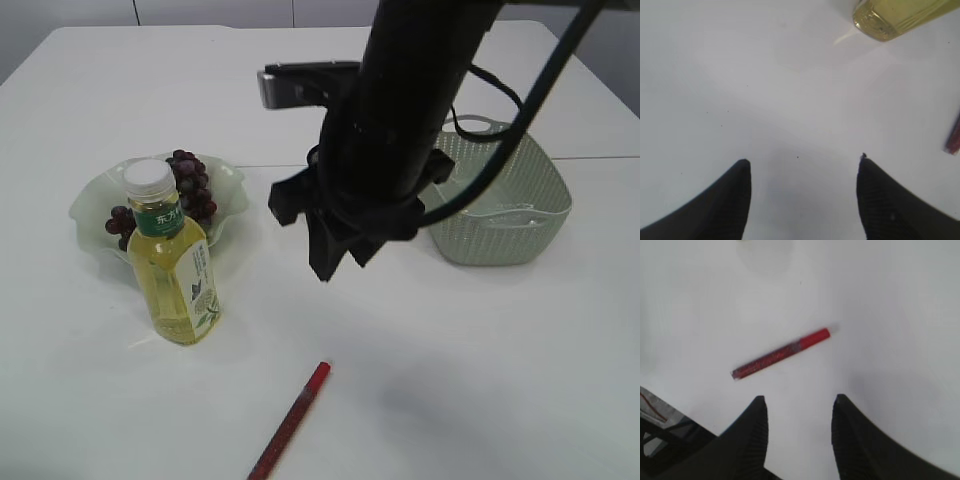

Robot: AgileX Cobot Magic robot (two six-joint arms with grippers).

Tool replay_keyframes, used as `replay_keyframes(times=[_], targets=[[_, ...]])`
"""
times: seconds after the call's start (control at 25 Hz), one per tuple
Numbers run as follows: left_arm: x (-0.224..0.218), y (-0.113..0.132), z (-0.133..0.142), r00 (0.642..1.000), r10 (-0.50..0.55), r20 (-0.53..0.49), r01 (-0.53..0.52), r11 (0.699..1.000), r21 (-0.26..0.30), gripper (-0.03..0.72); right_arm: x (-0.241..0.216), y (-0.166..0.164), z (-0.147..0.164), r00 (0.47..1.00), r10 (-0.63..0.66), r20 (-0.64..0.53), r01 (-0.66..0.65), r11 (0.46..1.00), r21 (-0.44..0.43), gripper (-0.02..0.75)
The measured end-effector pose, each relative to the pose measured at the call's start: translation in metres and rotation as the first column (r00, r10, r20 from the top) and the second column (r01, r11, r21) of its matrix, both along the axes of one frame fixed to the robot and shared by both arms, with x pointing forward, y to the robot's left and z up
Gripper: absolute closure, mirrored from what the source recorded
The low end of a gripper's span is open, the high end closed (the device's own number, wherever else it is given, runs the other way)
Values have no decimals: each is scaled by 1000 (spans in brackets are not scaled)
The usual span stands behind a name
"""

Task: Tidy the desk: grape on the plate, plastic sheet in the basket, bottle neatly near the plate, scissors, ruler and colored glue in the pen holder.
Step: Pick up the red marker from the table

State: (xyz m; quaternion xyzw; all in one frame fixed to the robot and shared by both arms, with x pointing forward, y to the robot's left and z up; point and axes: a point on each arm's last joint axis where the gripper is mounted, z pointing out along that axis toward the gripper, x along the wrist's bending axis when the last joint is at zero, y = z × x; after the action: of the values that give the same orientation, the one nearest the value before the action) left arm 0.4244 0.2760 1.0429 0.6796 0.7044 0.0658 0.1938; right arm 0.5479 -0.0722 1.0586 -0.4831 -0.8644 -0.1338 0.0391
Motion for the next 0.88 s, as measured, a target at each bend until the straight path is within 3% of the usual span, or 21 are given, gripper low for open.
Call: replay_keyframes(times=[0.2,0.44,0.72,0.88], targets=[[0,0,0,1000,0,0,0,1000,0,202,-23,-7,-37,986,-56,-154,55,998,-14,423],[0,0,0,1000,0,0,0,1000,0,202,-44,3,-76,934,-262,-243,281,958,49,423],[0,0,0,1000,1,5,-1,1000,0,202,-41,22,-78,762,-594,-259,636,762,123,423],[2,0,1,1000,4,22,-4,1000,0,202,-36,20,-88,634,-732,-251,765,640,66,423]])
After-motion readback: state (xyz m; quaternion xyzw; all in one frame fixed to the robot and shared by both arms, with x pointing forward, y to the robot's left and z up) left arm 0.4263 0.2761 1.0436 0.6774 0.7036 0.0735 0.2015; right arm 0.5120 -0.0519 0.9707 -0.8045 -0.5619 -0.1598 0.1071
